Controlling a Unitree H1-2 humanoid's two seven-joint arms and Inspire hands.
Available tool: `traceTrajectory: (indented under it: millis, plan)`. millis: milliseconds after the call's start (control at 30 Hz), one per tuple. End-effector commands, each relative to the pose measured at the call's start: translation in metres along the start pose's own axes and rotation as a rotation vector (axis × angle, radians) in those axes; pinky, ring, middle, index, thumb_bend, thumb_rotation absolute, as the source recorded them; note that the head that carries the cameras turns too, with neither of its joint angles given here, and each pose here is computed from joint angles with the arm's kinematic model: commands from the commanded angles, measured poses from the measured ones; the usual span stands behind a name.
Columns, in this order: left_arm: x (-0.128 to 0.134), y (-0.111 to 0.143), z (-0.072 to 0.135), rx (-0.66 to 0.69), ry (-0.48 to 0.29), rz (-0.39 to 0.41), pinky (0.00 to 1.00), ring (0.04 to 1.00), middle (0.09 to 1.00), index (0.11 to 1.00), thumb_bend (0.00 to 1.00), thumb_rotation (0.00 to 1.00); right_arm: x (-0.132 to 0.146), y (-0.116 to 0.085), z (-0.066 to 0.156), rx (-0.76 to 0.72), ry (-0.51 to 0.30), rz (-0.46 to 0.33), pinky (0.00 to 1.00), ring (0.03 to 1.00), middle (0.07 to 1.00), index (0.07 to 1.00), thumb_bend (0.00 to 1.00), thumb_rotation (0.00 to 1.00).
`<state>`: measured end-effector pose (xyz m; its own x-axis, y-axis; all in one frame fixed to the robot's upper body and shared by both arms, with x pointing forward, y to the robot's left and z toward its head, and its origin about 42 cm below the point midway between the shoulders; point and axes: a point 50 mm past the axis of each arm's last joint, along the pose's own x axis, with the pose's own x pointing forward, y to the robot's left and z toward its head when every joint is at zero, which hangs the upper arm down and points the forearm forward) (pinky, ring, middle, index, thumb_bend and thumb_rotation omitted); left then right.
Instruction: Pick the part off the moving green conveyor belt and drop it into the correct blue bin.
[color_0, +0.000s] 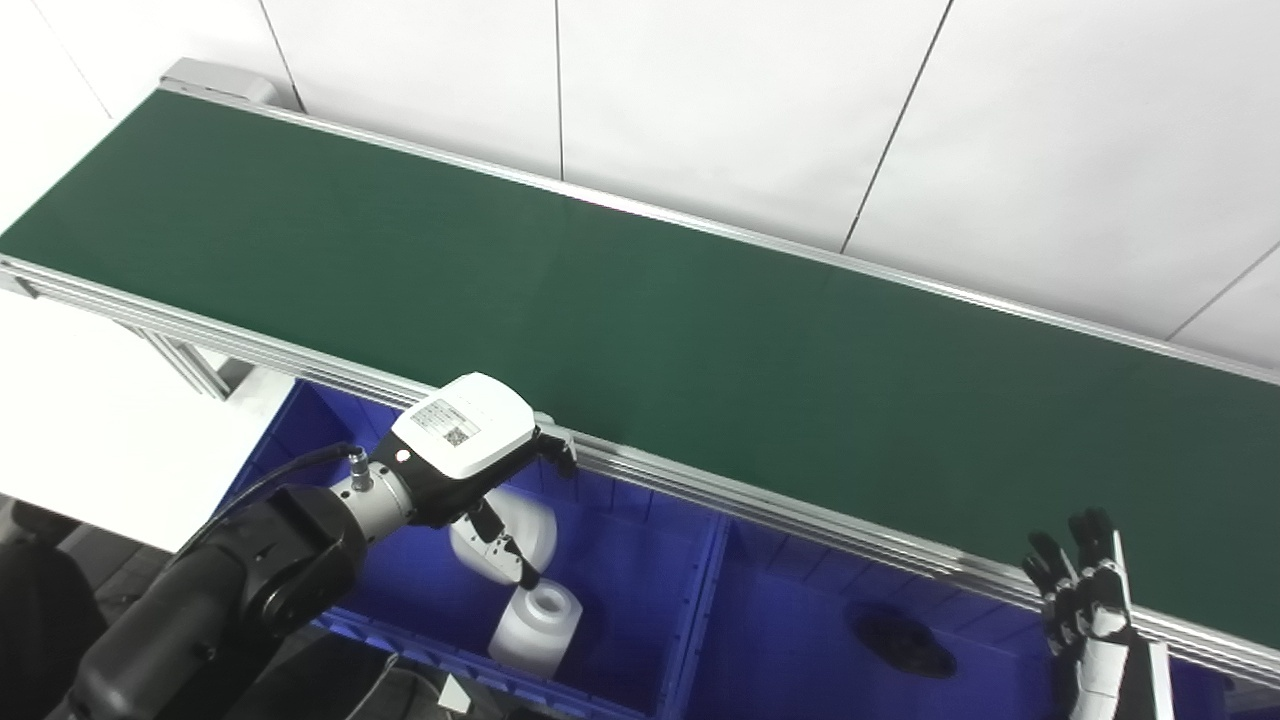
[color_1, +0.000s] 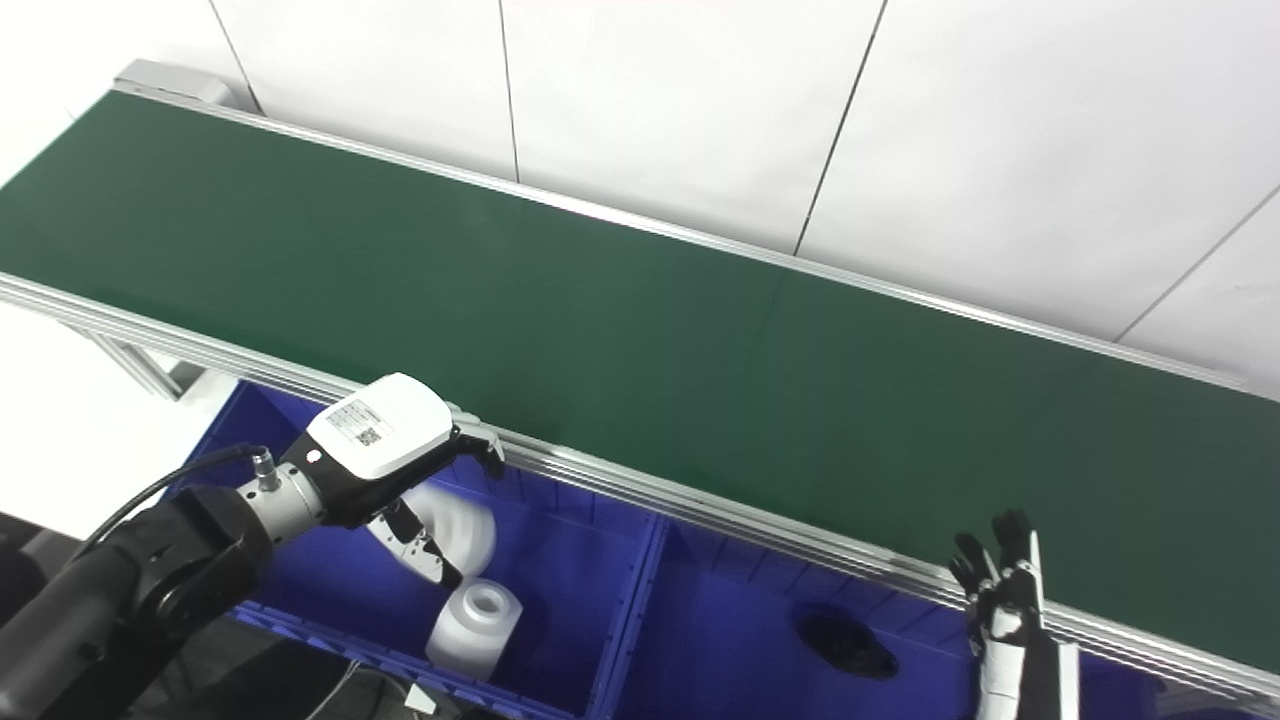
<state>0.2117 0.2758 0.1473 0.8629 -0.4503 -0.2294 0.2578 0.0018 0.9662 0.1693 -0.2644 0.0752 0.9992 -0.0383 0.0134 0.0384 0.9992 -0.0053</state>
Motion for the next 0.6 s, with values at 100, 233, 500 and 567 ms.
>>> traceTrajectory:
  millis: [100,233,500,567]
  plan:
    - [0.0,0.018,0.0,0.032,-0.024,0.08,0.57,0.62,0.668,0.616,0.92,0.47,0.004,0.002,0.009,0.003,-0.046,0.0,0.9,0.918,0.987,0.993,0.8,0.97]
    - [-0.001,0.017,-0.001,0.025,-0.026,0.091,0.56,0.616,0.665,0.611,0.91,0.47,0.004,0.002,0.009,0.008,-0.048,-0.004,0.9,0.918,0.984,0.991,0.8,0.96]
    - [-0.009,0.025,0.013,-0.33,-0.073,0.288,0.5,0.598,0.662,0.61,0.93,0.44,0.003,0.008,0.009,0.004,-0.046,0.004,0.9,0.921,0.989,0.991,0.81,0.97]
    - [-0.013,0.028,0.025,-0.534,-0.083,0.38,0.5,0.617,0.689,0.631,0.91,0.46,0.003,0.014,0.009,-0.004,-0.047,0.005,0.89,0.913,0.981,0.986,0.81,0.98]
